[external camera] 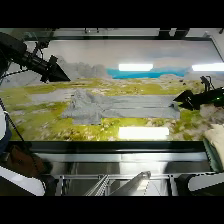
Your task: Fold the shirts.
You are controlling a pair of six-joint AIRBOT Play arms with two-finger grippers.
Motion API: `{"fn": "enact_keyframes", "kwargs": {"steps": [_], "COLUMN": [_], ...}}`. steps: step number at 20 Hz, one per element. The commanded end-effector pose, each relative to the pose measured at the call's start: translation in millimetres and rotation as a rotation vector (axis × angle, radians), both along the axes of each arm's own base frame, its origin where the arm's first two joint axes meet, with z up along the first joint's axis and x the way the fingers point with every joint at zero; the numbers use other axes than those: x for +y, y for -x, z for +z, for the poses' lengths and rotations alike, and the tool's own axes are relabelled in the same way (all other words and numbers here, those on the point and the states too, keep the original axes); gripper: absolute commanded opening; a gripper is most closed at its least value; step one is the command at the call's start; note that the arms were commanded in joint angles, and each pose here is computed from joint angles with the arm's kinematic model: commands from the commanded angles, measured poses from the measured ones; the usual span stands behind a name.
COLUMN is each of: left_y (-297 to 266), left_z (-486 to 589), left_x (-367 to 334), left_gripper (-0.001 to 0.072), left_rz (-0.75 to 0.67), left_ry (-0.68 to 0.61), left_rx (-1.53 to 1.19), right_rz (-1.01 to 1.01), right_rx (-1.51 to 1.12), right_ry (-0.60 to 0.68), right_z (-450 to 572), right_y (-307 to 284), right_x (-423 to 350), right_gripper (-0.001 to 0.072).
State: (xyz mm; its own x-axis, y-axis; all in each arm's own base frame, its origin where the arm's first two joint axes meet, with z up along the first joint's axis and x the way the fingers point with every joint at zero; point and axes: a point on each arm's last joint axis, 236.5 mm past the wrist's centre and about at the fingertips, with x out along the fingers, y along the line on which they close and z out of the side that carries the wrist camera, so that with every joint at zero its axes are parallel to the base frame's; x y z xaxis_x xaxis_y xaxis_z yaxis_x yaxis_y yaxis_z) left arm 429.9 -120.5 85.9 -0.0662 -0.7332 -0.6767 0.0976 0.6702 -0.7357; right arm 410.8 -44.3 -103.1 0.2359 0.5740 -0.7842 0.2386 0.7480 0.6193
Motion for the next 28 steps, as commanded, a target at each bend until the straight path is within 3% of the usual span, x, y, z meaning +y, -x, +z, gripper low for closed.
{"fn": "enact_keyframes", "kwargs": {"steps": [1, 5, 6, 7, 8, 10, 12, 16, 21, 28], "left_y": [2, 9, 17, 28, 39, 53, 53, 47, 47, 47], "left_z": [1, -1, -6, -16, -30, -53, -69, -97, -143, -187], "left_x": [-4, -8, -8, -4, 3, 12, 8, -42, -166, -257], "left_gripper": [0.0022, 0.0022, 0.0022, 0.0022, 0.0022, 0.0022, 0.0022, 0.0022, 0.0021, 0.0020], "left_rz": [-0.012, -0.006, -0.004, 0.000, 0.009, 0.042, 0.084, 0.134, -0.113, -0.219], "left_ry": [0.000, -0.003, -0.002, -0.019, -0.065, -0.112, -0.114, -0.113, -0.099, -0.095], "left_rx": [-0.001, 0.048, 0.077, 0.115, 0.138, 0.112, 0.010, -0.097, -0.116, -0.045], "right_rz": [0.038, 0.124, 0.150, 0.177, 0.184, 0.184, 0.200, 0.207, 0.227, 0.259], "right_rx": [0.068, 0.033, 0.025, 0.009, -0.004, -0.030, -0.038, -0.027, -0.048, -0.283], "right_ry": [0.011, -0.159, -0.178, -0.193, -0.212, -0.251, -0.273, -0.287, -0.337, -0.579], "right_z": [-14, -4, -1, 2, 6, 15, 19, 22, 55, 165], "right_y": [16, 11, 12, 12, 10, 7, 10, 13, 18, 10], "right_x": [0, 52, 61, 68, 73, 77, 78, 80, 89, 119], "right_gripper": [0.0586, 0.0580, 0.0526, 0.0406, 0.0347, 0.0127, 0.0021, 0.0021, 0.0021, 0.0020]}}
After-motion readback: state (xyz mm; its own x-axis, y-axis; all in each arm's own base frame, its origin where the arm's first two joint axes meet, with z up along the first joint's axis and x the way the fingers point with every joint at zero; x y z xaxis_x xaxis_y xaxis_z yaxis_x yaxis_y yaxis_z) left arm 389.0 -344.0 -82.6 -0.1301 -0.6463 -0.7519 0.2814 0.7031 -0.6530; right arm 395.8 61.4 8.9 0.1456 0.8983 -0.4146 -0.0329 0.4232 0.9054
